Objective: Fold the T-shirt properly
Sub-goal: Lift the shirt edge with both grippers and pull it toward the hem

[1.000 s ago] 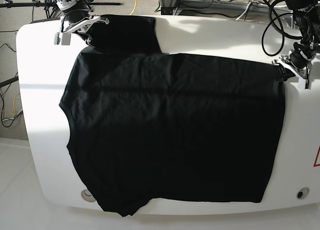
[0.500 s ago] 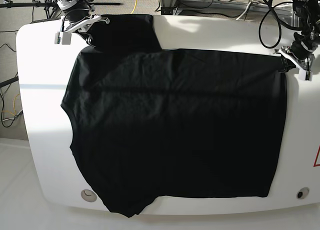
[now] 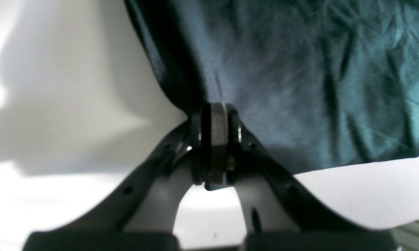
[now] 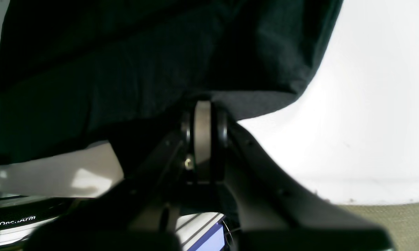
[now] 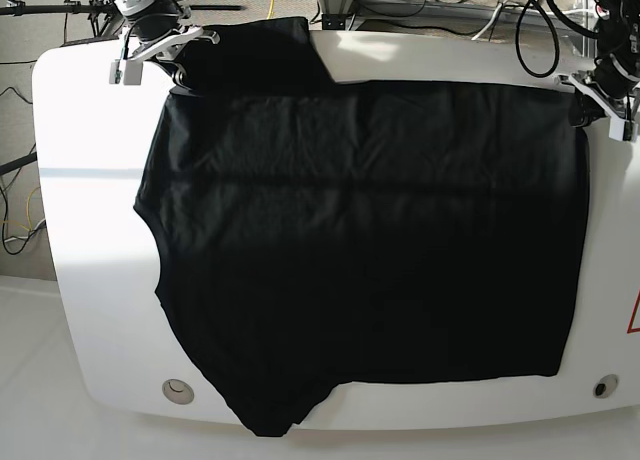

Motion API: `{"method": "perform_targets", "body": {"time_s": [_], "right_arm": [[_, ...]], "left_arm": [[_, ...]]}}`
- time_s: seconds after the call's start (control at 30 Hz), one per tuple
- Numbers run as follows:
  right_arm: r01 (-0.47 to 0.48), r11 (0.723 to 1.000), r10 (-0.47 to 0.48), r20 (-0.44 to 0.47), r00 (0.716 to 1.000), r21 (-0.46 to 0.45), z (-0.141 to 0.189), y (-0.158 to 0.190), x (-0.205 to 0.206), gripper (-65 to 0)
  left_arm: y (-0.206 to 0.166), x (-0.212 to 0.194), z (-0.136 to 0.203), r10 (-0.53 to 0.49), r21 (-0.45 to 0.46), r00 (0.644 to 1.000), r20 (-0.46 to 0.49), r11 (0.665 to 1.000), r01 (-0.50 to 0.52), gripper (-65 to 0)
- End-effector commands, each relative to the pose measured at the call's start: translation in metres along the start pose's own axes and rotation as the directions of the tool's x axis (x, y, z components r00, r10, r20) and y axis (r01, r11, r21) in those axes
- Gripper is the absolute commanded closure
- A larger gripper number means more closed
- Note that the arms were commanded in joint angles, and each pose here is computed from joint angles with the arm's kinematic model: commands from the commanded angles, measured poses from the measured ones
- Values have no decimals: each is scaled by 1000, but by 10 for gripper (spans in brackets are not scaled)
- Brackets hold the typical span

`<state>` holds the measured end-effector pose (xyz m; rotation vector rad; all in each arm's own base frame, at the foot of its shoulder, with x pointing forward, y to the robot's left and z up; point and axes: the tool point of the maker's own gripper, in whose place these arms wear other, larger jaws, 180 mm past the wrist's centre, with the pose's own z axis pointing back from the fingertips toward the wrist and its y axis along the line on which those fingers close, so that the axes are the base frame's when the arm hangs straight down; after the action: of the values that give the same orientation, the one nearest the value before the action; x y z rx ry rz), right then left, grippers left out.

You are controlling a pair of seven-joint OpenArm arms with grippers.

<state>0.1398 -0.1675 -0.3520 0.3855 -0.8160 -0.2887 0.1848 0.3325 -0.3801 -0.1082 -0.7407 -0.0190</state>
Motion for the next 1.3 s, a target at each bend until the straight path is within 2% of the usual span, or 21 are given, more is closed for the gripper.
{"method": "perform_targets", "body": {"time_s": [0.0,0.23,0.5,0.63,0.83,1.27], "right_arm": [[-13,1000,12,30,999,18,5,6,8,-1],[-13,1000,13,21,1000,16,7,6,5,0],[-8,1000,7,29,1000,16,6,6,7,0],[-15,1000,14,43,999,21,4,7,12,0],[-65,997,59,118,991,48,-12,17,43,0],[-116,992,104,189,976,55,-28,25,78,0]], "left_arm": [[5,16,10,-36,15,999,41,999,35,-6],[4,8,15,-48,17,999,9,999,48,-8],[4,-12,9,-29,8,996,-87,1000,30,-5],[4,-8,7,-32,8,996,-86,999,33,-5],[12,26,7,-46,33,999,1,998,46,0],[6,76,8,-104,53,988,118,994,98,0]]}}
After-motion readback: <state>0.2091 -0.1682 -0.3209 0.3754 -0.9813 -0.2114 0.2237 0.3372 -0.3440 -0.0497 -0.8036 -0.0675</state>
